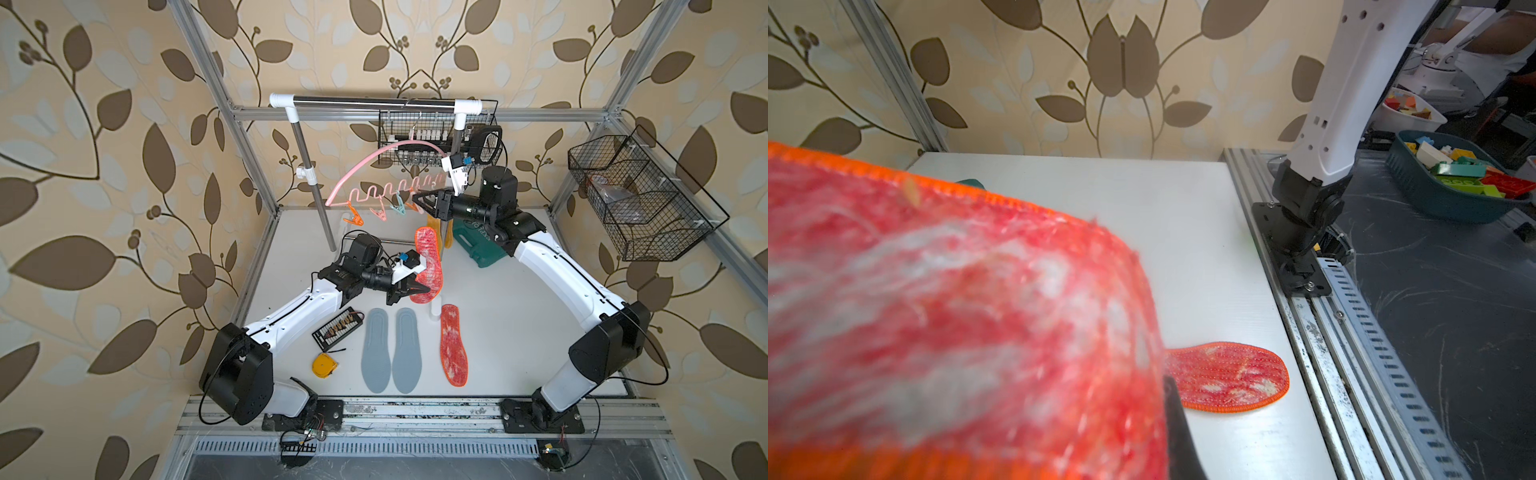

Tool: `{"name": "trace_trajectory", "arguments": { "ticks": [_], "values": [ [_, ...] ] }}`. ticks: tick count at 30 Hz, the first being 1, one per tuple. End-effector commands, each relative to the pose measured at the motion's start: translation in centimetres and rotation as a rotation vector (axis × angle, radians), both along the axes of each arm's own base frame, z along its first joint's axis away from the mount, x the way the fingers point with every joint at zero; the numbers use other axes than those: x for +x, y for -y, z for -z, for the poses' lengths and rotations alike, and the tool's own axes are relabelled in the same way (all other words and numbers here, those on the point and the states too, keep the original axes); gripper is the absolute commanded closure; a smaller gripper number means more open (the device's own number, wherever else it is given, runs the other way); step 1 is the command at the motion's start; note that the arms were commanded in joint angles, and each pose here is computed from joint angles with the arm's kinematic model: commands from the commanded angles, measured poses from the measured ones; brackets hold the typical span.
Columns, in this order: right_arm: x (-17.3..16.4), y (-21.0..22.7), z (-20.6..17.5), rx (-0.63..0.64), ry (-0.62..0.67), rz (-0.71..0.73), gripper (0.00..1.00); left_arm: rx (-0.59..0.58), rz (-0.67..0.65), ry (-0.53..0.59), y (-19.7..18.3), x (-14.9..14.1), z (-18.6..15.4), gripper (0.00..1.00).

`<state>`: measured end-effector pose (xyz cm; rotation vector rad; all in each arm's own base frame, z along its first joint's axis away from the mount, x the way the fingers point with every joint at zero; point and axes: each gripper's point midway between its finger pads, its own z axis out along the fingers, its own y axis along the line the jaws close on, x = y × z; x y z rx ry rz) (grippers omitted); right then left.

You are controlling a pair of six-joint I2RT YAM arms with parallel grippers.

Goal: Take the shoe insoles off the hanger
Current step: Open the clamp at the hanger.

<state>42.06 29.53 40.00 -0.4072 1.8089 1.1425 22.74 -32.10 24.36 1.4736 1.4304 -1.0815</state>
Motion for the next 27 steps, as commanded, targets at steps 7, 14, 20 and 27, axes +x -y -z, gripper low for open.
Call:
{"name": "trace_trajectory", "arguments": {
  "ticks": [7,14,20,27],
  "values": [
    [-0.4,1.9,0.5,-0.013,0.015,0.079,0.54,-0.046,-0.027,0.011,-0.9,-2.4,-0.9,0.95],
    [-3.0,3.5,0.3,-0.016,0.046,0.104,0.53,-0.040,-0.050,-0.006,-1.4,-3.2,-0.2,0.95],
    [-7.7,5.9,1.0,-0.037,0.058,0.114,0.52,-0.043,-0.029,-0.004,-1.2,-4.9,-0.2,0.94],
    [-14.1,8.3,4.3,-0.066,0.008,0.089,0.47,-0.049,0.006,-0.003,-0.9,-6.9,-0.4,0.94]
  ]
}}
